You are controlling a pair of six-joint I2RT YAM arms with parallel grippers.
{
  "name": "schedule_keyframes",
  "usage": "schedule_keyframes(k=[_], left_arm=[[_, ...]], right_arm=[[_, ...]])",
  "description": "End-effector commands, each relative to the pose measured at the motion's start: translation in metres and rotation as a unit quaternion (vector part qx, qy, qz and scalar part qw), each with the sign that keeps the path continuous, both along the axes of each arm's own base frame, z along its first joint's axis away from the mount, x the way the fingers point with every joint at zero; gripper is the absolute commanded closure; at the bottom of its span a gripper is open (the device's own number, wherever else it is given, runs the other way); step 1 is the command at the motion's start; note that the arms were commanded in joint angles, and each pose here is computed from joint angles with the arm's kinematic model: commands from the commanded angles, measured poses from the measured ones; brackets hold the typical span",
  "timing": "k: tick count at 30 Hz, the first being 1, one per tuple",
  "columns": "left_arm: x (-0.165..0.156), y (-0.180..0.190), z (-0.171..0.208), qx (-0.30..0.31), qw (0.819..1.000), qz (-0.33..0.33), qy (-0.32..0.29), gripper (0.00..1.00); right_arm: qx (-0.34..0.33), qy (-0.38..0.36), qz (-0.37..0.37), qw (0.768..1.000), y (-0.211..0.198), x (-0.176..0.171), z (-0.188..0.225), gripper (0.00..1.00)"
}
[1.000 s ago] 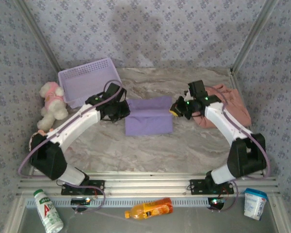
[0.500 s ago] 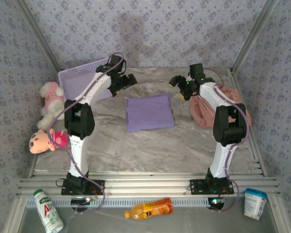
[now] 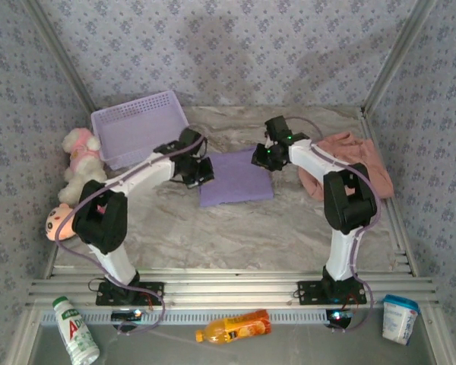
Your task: Fold and stack the mixed laundry pile
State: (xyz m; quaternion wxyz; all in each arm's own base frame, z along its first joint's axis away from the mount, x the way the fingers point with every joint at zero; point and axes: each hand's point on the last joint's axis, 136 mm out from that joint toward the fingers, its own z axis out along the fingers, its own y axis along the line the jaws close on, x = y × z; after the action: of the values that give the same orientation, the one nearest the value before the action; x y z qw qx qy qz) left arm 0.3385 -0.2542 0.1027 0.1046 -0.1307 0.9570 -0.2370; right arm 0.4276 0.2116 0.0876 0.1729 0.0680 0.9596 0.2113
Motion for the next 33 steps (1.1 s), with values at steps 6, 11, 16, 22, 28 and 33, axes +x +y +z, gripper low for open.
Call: schedule_keyframes(k=[6,11,16,22,28,33], left_arm=[[-0.018,-0.003,-0.061,0.028,0.998,0.026,0.045,1.00],[-0.003,-0.001,-0.069,0.079,0.996,-0.007,0.040,1.00],[0.020,-0.016,-0.067,0.094,0.994,-0.046,0.031,1.00],[0.052,-0.028,-0.039,0.106,0.989,-0.101,0.001,0.73],[0.066,-0.016,0.003,0.141,0.978,-0.147,-0.033,0.43],[0.033,-0.023,0.010,0.092,0.984,-0.151,-0.019,0.45]], right_arm=[[-0.115,0.074,0.030,0.990,-0.024,-0.057,-0.067,0.80],[-0.148,0.100,0.062,0.982,-0.018,-0.118,-0.075,0.79],[-0.124,0.119,0.049,0.984,0.001,-0.164,-0.065,0.75],[-0.055,0.129,0.005,0.990,0.016,-0.181,-0.023,0.56],[-0.052,0.074,-0.039,0.995,-0.026,-0.151,0.012,0.54],[-0.094,0.075,-0.058,0.991,-0.087,-0.132,-0.003,0.54]])
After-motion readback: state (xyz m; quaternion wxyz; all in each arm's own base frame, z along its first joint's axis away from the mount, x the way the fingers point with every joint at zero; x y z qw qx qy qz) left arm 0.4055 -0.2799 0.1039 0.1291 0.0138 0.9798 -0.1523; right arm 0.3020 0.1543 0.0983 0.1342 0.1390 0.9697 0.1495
